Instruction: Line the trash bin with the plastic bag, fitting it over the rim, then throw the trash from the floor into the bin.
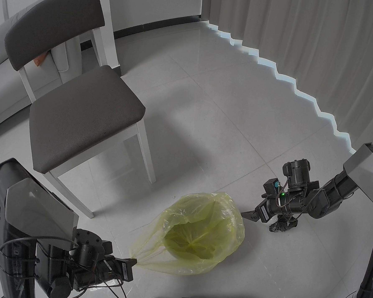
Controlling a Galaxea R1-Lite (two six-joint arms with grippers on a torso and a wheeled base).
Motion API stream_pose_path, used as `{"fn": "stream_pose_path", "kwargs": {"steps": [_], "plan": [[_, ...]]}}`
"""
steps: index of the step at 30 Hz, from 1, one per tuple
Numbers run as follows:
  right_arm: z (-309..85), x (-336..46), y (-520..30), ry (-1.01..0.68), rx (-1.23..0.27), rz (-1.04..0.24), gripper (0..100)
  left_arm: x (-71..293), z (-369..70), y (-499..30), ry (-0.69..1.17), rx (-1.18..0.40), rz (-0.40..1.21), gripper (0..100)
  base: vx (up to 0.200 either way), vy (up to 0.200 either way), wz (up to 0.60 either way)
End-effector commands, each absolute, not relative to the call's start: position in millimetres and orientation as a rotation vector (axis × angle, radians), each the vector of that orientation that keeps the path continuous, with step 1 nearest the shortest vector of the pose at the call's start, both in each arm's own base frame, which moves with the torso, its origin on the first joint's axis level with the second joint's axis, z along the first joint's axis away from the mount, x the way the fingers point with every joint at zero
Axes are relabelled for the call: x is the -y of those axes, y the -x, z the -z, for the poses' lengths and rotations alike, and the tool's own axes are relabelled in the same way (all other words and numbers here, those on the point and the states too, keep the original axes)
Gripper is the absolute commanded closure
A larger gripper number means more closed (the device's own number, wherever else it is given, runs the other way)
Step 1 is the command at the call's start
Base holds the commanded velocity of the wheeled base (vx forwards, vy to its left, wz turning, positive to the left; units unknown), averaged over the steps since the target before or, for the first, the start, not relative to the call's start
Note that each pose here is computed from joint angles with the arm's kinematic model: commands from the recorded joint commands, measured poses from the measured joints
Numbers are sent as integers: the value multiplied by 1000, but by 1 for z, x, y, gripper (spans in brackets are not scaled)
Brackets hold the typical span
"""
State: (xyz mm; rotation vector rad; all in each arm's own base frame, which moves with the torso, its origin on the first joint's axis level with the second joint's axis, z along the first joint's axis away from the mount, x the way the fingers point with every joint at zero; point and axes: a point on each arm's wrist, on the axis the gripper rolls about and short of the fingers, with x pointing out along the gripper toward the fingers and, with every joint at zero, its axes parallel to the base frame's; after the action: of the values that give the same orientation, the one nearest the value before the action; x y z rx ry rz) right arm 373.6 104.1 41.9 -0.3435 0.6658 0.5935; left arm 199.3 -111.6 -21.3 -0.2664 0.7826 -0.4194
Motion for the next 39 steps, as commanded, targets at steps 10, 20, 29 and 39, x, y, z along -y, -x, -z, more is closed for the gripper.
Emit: {"fn": "stream_pose_path", "kwargs": {"steps": [10,20,29,39], "plan": [[-31,-105,-376,339,-693,-596,0,133,61,-252,282,-706,423,100,0,0,0],[-25,-101,-378,329,-708,-585,0,141,71,-299,295,-708,381,100,0,0,0],[-22,-100,-376,328,-722,-585,0,141,61,-301,301,-693,381,100,0,0,0],[-21,-103,-367,327,-739,-599,0,139,50,-296,311,-678,383,100,0,0,0]]}}
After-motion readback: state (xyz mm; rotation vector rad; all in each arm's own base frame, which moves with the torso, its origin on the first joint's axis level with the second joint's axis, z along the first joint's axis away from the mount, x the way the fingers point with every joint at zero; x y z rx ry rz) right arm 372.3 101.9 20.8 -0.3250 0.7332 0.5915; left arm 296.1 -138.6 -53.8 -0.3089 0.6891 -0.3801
